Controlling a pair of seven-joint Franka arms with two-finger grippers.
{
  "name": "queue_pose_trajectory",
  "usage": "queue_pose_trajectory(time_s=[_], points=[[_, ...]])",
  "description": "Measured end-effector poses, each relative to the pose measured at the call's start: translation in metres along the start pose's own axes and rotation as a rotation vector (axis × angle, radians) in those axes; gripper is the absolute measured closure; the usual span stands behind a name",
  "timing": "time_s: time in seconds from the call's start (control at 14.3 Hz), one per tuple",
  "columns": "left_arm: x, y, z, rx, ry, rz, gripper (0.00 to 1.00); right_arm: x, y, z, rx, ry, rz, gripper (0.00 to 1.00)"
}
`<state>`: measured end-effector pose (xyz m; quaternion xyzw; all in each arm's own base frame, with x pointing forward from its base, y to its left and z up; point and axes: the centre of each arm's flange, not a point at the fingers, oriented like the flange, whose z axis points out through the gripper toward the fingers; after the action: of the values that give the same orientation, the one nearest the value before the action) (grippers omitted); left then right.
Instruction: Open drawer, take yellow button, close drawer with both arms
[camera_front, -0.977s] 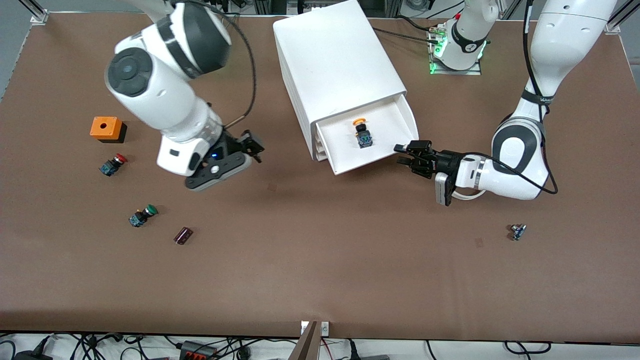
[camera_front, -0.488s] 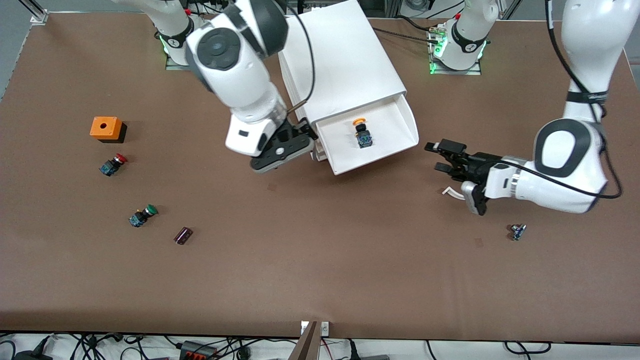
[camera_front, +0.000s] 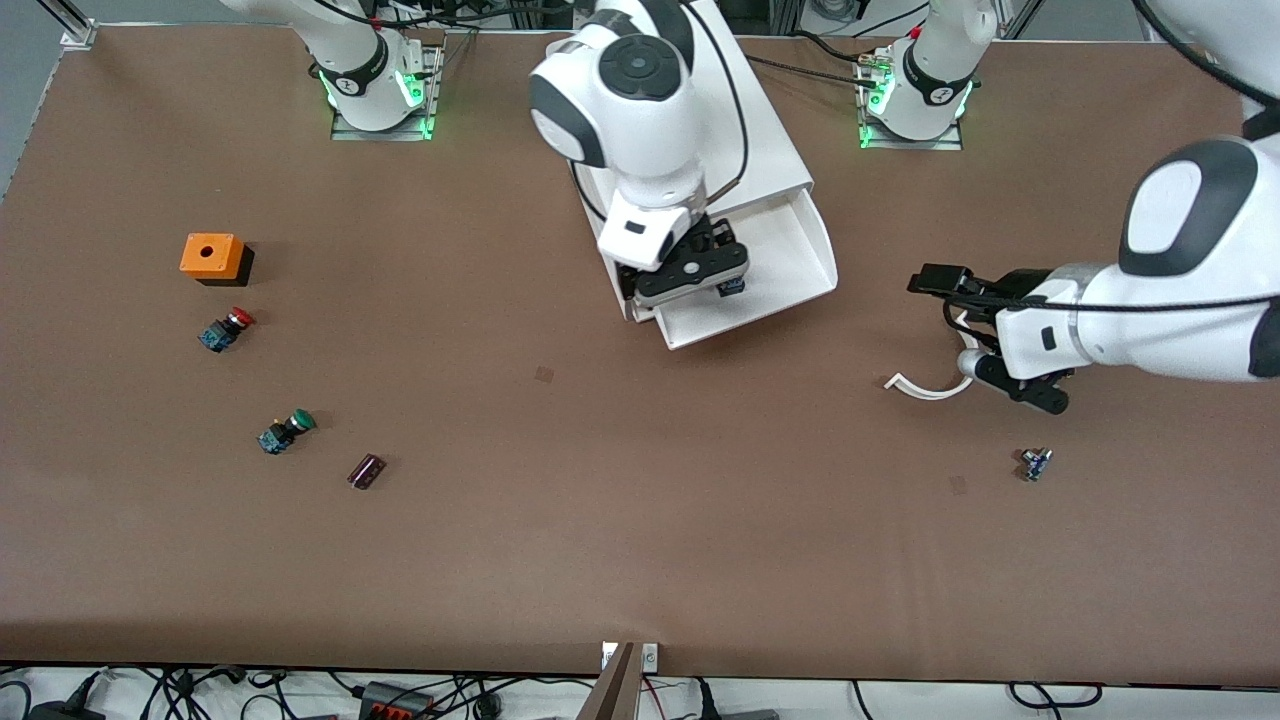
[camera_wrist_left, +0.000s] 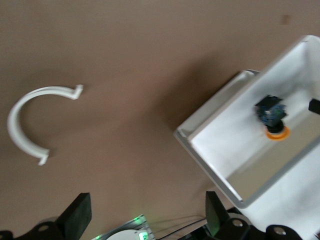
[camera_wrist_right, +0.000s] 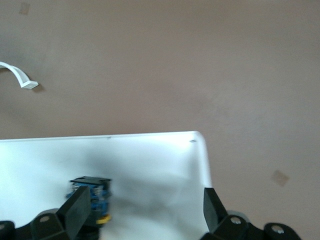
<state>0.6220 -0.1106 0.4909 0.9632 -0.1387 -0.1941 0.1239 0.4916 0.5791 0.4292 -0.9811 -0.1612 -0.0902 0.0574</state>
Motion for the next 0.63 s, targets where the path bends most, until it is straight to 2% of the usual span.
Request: queue_pose_trajectory(time_s=[0.14, 0.28, 0.42, 0.63], points=[[-0.007, 0.006, -0.013, 0.127, 0.017, -0.029, 0.0, -0.003, -0.016, 0.004, 0.0, 0.013, -0.006, 0.0], [-0.01, 0.005, -0.032, 0.201, 0.06, -0.042, 0.0, -0.005, -0.026, 0.012, 0.006, 0.017, -0.013, 0.0], [-0.014, 0.003, -0.048, 0.221, 0.097, -0.052, 0.0, -0.007, -0.031, 0.02, 0.008, 0.017, -0.017, 0.0], [-0.014, 0.001, -0.053, 0.224, 0.108, -0.067, 0.0, -0.005, -0.032, 0.016, 0.012, 0.026, -0.015, 0.0]])
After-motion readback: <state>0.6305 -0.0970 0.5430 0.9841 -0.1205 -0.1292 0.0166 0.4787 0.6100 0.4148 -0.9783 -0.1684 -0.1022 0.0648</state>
